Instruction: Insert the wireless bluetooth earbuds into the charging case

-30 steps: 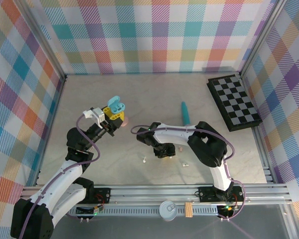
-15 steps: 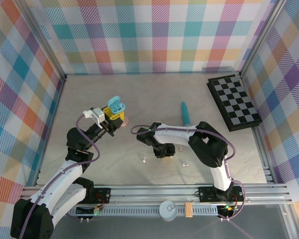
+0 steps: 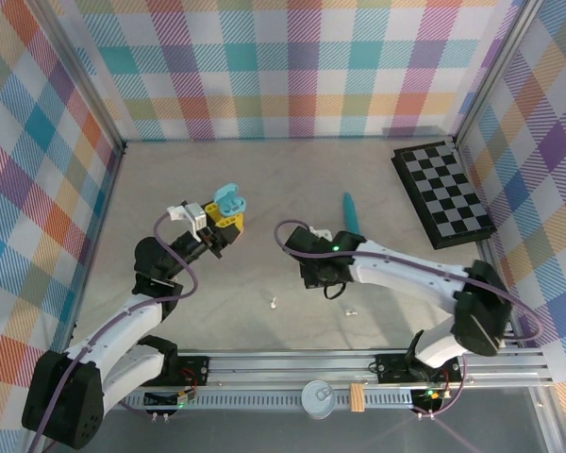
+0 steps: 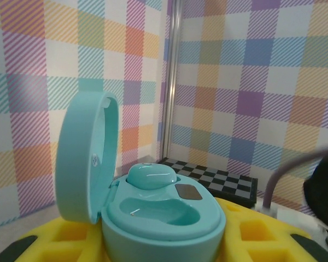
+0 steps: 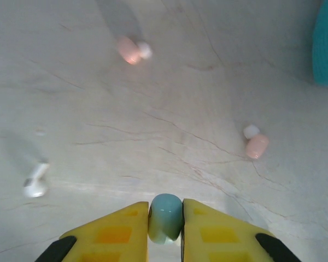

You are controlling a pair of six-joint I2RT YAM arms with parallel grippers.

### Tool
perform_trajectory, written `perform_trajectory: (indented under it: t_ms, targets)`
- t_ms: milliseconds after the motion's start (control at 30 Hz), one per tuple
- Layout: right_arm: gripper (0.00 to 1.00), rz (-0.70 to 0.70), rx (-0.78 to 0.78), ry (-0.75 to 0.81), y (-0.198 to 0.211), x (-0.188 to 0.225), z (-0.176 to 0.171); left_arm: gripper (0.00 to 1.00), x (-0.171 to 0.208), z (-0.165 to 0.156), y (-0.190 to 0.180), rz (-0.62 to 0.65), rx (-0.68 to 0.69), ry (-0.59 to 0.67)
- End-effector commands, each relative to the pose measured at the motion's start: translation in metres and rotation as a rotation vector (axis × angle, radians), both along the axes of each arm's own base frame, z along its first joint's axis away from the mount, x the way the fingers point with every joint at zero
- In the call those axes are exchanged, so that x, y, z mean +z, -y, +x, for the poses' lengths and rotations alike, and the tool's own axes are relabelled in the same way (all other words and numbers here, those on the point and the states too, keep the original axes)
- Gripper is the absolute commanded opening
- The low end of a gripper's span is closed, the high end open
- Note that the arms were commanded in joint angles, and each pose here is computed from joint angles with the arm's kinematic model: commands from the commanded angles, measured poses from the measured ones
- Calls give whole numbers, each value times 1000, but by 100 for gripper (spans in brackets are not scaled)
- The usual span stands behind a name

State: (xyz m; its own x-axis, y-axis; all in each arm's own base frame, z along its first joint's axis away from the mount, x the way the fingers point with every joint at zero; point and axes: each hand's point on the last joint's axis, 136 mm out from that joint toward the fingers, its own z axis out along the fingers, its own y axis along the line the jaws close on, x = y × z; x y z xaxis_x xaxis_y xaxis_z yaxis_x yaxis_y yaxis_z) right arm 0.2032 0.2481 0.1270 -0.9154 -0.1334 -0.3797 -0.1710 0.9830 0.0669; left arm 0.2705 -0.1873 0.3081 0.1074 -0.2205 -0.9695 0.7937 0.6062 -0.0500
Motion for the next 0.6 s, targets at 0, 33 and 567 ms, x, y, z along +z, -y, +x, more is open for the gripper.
perform_trajectory:
  t_ms: [0,33,567]
  targets:
    - [19,118,70,67,-14,31,4,26,7,-11,15,26,-55,80]
    - [19,148,81,82,-16,41,5,26,4,-11,20,42,-61,78]
    - [19,647,262,231,-60,183,0,26,-7,-24,64,110,-178,119]
